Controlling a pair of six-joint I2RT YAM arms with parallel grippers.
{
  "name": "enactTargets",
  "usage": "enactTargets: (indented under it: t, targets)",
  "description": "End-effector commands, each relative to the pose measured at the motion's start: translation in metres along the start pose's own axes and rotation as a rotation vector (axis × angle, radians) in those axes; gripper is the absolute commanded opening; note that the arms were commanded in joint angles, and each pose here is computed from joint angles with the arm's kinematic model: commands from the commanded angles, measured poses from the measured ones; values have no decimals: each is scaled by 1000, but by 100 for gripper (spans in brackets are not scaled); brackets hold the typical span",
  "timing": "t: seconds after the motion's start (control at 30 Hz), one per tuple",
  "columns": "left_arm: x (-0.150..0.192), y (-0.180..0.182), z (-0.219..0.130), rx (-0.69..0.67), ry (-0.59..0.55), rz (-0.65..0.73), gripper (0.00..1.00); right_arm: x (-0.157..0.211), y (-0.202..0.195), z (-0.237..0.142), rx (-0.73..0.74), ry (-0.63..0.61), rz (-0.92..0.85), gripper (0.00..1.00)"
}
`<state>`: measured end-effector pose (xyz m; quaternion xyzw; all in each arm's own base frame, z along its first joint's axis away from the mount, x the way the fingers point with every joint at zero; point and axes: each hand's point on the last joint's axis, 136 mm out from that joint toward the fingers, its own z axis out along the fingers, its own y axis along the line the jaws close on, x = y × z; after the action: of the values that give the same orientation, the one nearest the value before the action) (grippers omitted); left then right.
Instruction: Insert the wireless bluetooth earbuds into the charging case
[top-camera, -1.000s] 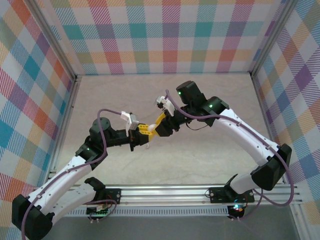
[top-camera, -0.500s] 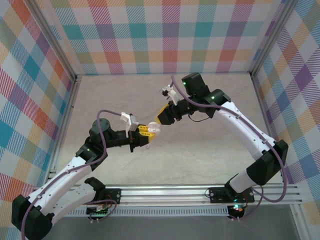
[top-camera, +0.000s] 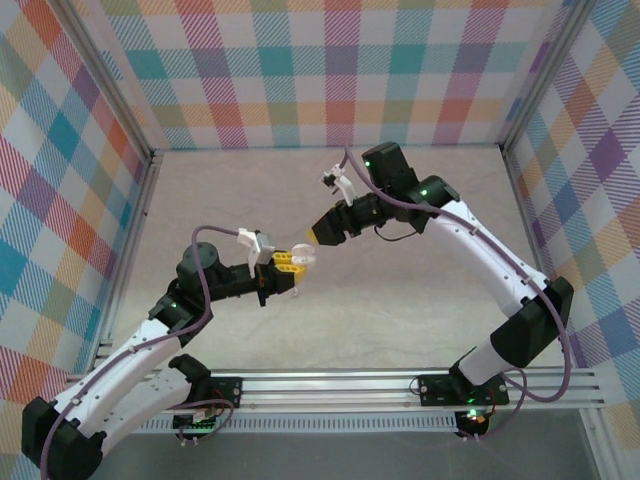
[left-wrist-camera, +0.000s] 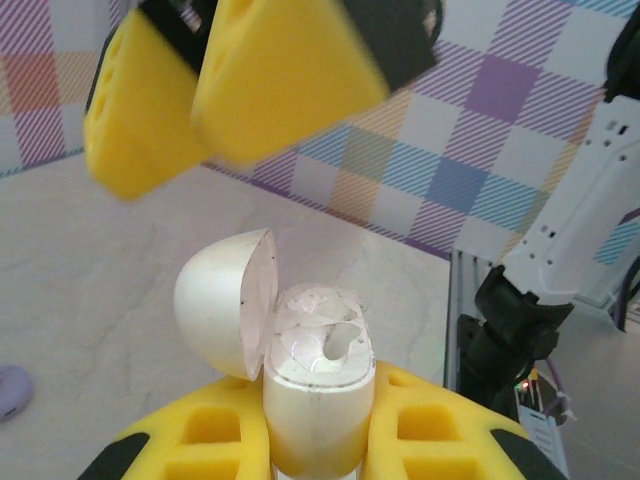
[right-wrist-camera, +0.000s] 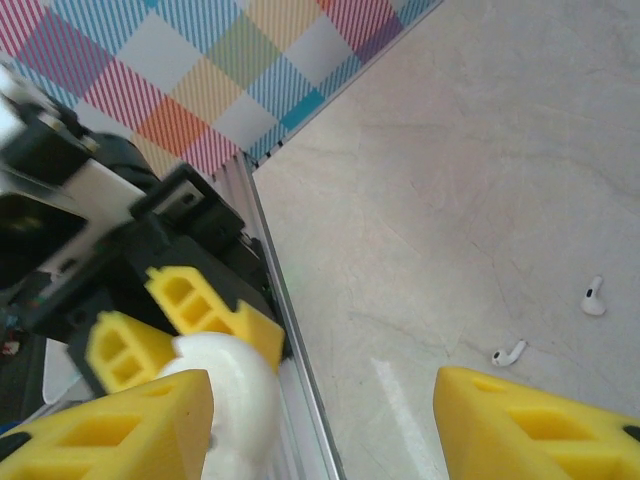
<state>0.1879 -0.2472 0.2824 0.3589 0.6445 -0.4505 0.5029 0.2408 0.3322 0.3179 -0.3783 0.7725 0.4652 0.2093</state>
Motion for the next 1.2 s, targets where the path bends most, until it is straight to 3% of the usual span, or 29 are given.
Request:
enactTargets:
  t: [0.0,0.17,0.27,0.4,0.5,0.7,0.83,1.17]
  targets:
    - [7,13,-5,-79,-3,9,0,-19,9,-16,-10,-67,28,62]
    - [20,31,-16,-183,-20,-24,0,-30,2,-28,10,-129,101,62]
    - [27,41,-25,-249,-35,-49,0,-26,-22,-32,116,-152,150,61]
    - [33,48,-38,-320,-47,-64,0,-3,-65,-21,276,-102,212,56]
    - [35,49,-48,-364,-54,-57,0,19,-101,-6,381,-42,377,52]
    - [35,51,-62,-426,-56,-22,0,52,-115,58,438,87,557,42]
    - [34,51,-64,-436,-51,-4,0,68,-115,105,384,134,688,33]
    - [34,49,-66,-440,-29,12,0,134,-124,163,510,389,534,39]
